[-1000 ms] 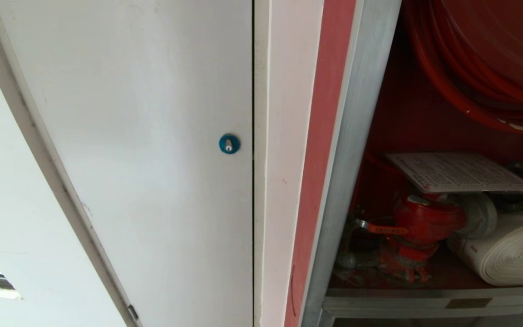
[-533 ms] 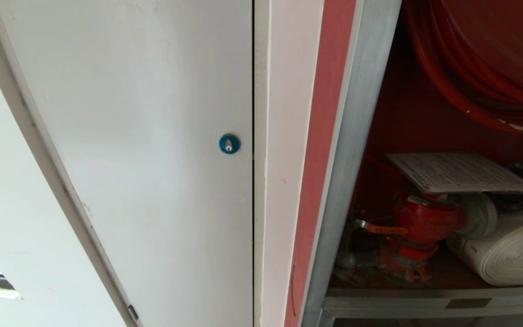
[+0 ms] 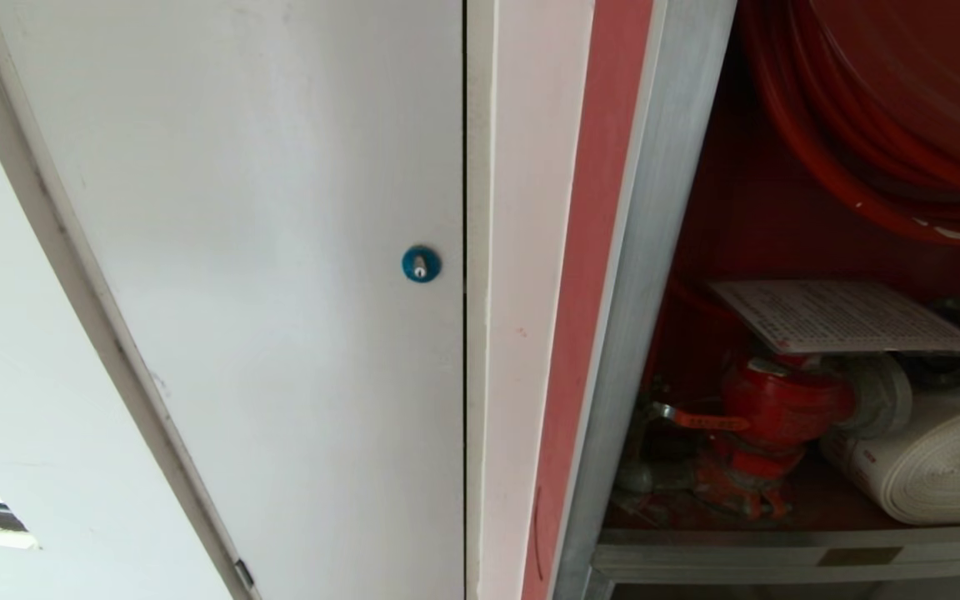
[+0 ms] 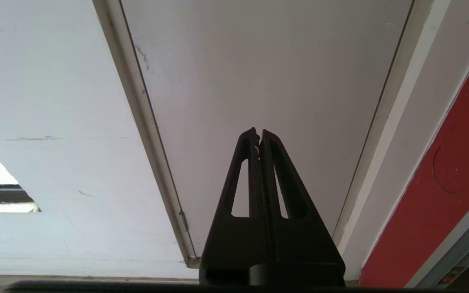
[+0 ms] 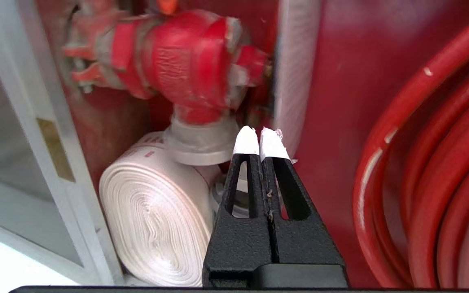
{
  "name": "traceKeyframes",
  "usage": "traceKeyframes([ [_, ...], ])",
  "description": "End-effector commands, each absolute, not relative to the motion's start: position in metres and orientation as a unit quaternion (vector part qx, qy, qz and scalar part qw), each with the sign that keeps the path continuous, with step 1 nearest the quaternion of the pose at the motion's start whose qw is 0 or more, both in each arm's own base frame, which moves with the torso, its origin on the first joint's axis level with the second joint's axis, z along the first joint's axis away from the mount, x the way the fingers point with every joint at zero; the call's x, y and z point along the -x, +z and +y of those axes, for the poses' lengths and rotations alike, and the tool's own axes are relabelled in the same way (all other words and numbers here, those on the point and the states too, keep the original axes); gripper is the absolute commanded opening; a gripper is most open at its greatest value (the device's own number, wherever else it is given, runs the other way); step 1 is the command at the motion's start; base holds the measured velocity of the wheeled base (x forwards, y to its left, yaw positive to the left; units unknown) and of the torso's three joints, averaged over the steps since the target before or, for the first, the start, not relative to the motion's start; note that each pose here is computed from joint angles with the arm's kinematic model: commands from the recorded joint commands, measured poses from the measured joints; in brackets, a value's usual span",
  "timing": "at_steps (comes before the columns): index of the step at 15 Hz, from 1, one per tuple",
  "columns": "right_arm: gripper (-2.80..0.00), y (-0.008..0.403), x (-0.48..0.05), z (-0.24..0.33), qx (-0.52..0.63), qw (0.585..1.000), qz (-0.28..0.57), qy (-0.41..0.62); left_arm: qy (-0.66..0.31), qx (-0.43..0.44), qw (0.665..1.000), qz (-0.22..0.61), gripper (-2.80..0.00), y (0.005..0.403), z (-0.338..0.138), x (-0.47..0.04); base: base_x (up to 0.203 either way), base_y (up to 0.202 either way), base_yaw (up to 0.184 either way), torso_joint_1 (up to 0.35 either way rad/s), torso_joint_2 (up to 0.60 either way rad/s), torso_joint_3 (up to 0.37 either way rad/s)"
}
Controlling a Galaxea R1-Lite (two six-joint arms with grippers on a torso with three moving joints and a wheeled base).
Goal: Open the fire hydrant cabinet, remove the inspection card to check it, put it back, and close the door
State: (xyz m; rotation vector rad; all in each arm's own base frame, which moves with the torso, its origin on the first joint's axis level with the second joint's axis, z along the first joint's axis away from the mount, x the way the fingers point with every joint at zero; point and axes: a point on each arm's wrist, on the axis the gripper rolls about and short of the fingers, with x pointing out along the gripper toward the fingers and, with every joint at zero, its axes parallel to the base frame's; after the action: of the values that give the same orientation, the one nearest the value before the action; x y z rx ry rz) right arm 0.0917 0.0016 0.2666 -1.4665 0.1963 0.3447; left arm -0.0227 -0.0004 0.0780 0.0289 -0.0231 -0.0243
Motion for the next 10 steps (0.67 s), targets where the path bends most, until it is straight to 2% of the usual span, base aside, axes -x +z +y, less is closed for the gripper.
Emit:
traceKeyframes([
  [1, -2.8, 0.272, -0.104, 0.004, 0.662, 0.729, 0.109, 0.138, -0.012, -0.015, 1.0, -0.006, -2.8, 0.075, 0.0, 0.022, 0.0, 0.0, 0.0, 0.0, 0.0, 0.0],
  [4, -2.8, 0.276, -0.104, 0.001, 0.677, 0.716, 0.136, 0.104, -0.012, -0.015, 1.0, -0.006, -2.8, 0.075, 0.0, 0.022, 0.0, 0.0, 0.0, 0.0, 0.0, 0.0],
  [9, -2.8, 0.279, -0.109, -0.011, 0.71, 0.667, 0.207, 0.09, -0.012, -0.015, 1.0, -0.006, -2.8, 0.075, 0.0, 0.022, 0.0, 0.0, 0.0, 0.0, 0.0, 0.0],
  [10, 0.0, 0.278, -0.11, -0.011, 0.711, 0.666, 0.207, 0.092, -0.012, -0.015, 1.0, -0.006, -2.8, 0.075, 0.0, 0.022, 0.0, 0.0, 0.0, 0.0, 0.0, 0.0],
])
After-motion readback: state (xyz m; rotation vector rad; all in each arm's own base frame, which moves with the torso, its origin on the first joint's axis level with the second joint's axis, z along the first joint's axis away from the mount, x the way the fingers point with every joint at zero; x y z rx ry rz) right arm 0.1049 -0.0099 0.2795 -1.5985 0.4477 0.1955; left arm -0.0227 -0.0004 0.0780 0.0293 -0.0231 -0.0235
